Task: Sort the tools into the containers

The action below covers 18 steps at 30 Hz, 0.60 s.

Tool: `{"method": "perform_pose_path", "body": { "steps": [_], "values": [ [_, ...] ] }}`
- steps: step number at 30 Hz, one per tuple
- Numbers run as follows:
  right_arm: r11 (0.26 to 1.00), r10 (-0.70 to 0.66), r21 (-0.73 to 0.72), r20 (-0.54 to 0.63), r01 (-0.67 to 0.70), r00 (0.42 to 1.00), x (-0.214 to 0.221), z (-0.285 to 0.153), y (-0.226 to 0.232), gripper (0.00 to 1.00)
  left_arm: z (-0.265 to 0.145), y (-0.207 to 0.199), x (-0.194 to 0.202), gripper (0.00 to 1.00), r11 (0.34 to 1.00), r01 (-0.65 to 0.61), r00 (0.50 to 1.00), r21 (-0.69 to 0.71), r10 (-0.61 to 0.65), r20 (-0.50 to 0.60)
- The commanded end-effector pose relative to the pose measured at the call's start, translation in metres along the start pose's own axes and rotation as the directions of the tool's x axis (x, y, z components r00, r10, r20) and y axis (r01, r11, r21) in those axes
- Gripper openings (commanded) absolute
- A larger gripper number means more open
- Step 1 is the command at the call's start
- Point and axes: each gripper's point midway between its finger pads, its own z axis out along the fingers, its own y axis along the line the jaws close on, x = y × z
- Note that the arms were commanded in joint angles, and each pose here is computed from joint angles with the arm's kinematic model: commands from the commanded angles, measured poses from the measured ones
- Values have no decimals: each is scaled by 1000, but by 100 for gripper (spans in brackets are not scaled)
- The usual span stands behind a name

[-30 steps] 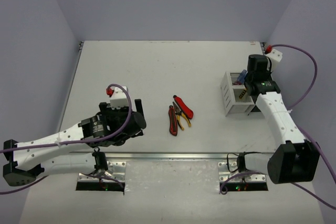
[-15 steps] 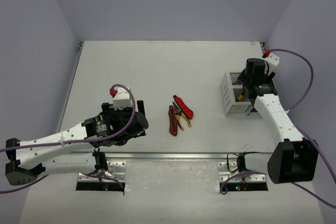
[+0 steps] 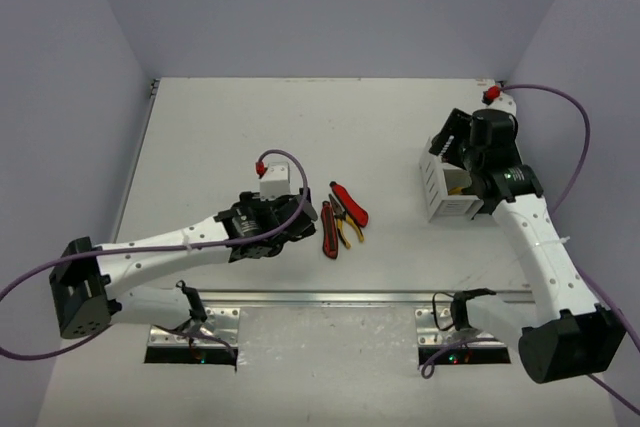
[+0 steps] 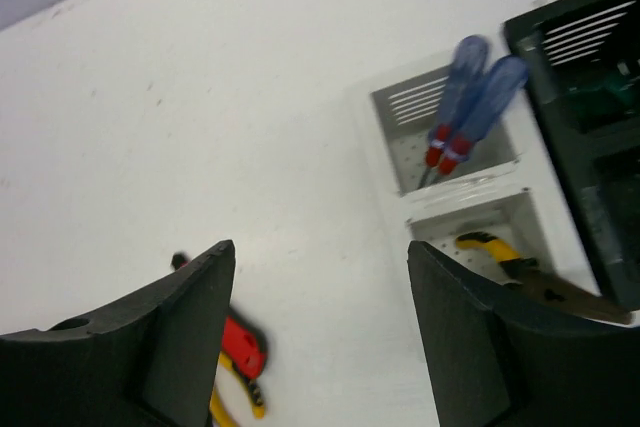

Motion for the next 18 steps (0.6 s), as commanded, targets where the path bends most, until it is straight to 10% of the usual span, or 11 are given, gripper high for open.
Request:
{"method": "perform_pose_path", "body": {
  "steps": [1, 8, 18],
  "values": [
    [964, -128, -252, -142, 89, 982, 31, -32, 47, 70, 21, -46, -11, 100, 995, 64, 998, 73, -61, -33],
    [911, -163, -403, -160, 86, 974, 67, -69, 49, 75, 51, -113, 17, 97, 992, 69, 977, 106, -45, -209],
    [917, -177, -382, -128, 117, 976, 74, -84, 31, 77, 62, -169, 58, 57, 992, 117, 953, -44, -125, -276]
  ]
}}
